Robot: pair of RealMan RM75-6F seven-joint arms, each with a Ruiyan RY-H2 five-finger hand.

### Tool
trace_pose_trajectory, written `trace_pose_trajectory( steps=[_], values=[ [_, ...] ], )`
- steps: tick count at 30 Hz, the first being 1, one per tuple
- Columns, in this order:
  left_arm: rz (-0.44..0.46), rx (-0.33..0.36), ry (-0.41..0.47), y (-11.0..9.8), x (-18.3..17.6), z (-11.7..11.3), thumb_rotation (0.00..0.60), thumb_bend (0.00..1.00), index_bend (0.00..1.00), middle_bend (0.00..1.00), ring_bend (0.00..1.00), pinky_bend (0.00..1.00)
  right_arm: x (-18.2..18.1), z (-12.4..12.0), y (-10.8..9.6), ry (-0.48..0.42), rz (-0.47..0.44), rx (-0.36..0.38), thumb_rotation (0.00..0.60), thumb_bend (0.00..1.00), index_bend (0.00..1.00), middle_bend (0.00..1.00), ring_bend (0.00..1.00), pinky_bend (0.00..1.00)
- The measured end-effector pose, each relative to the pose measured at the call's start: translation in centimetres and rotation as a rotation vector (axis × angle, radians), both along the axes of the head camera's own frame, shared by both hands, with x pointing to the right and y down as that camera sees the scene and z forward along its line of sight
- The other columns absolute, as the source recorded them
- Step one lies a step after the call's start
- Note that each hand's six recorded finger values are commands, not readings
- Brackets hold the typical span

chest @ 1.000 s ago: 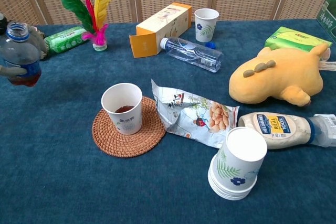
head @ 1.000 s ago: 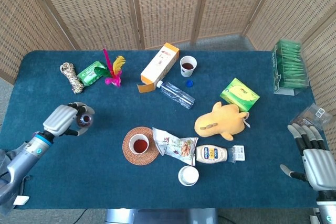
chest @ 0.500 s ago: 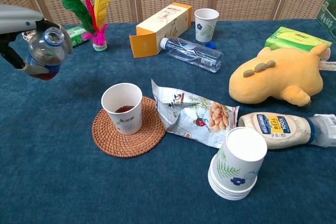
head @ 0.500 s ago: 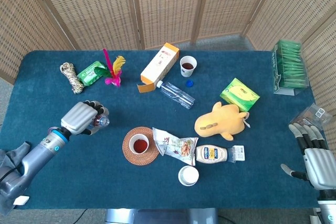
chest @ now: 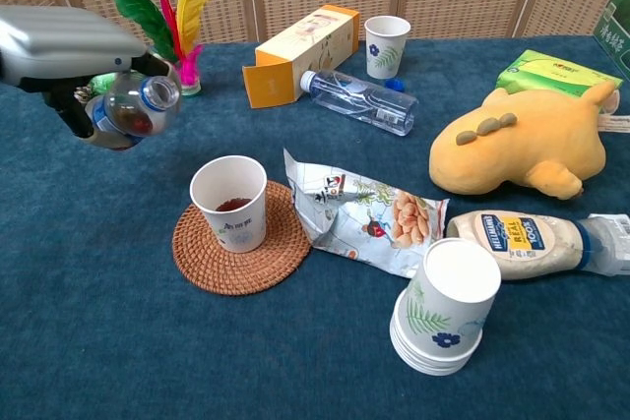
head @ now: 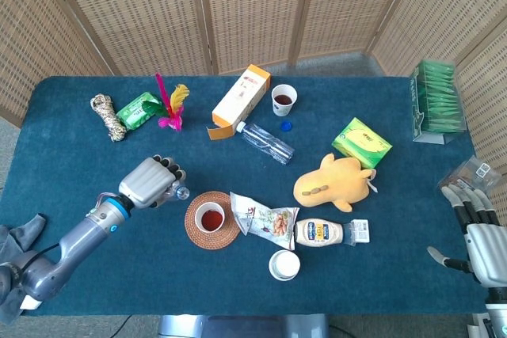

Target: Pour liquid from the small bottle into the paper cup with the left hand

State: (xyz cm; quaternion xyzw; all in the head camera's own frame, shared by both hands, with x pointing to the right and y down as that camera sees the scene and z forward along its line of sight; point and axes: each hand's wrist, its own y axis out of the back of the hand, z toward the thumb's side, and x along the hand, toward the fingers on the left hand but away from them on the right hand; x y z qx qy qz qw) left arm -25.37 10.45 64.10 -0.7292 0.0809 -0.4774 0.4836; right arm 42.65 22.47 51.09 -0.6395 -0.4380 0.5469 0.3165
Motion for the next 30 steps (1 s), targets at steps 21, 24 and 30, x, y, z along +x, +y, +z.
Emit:
trace_pose_trajectory(
  steps=[21, 24, 30],
  values=[
    [0.168, 0.092, -0.133, 0.6, 3.7, 0.5, 0.600, 0.48, 0.55, 0.43, 0.28, 0.38, 0.0, -0.2, 0.0, -0.016, -0.006, 0.003, 0.600, 0.00, 0.00, 0.00, 0.00, 0.00],
    [0.176, 0.091, -0.144, 0.6, 4.1, 0.6, 0.600, 0.48, 0.56, 0.43, 0.28, 0.38, -0.1, -0.2, 0.1, -0.016, -0.008, 0.002, 0.600, 0.00, 0.00, 0.00, 0.00, 0.00],
    [0.234, 0.135, -0.182, 0.5, 4.9, 0.4, 0.600, 0.48, 0.56, 0.43, 0.28, 0.38, 0.0, -0.2, 0.0, -0.015, -0.005, 0.002, 0.600, 0.00, 0.00, 0.00, 0.00, 0.00]
  ],
)
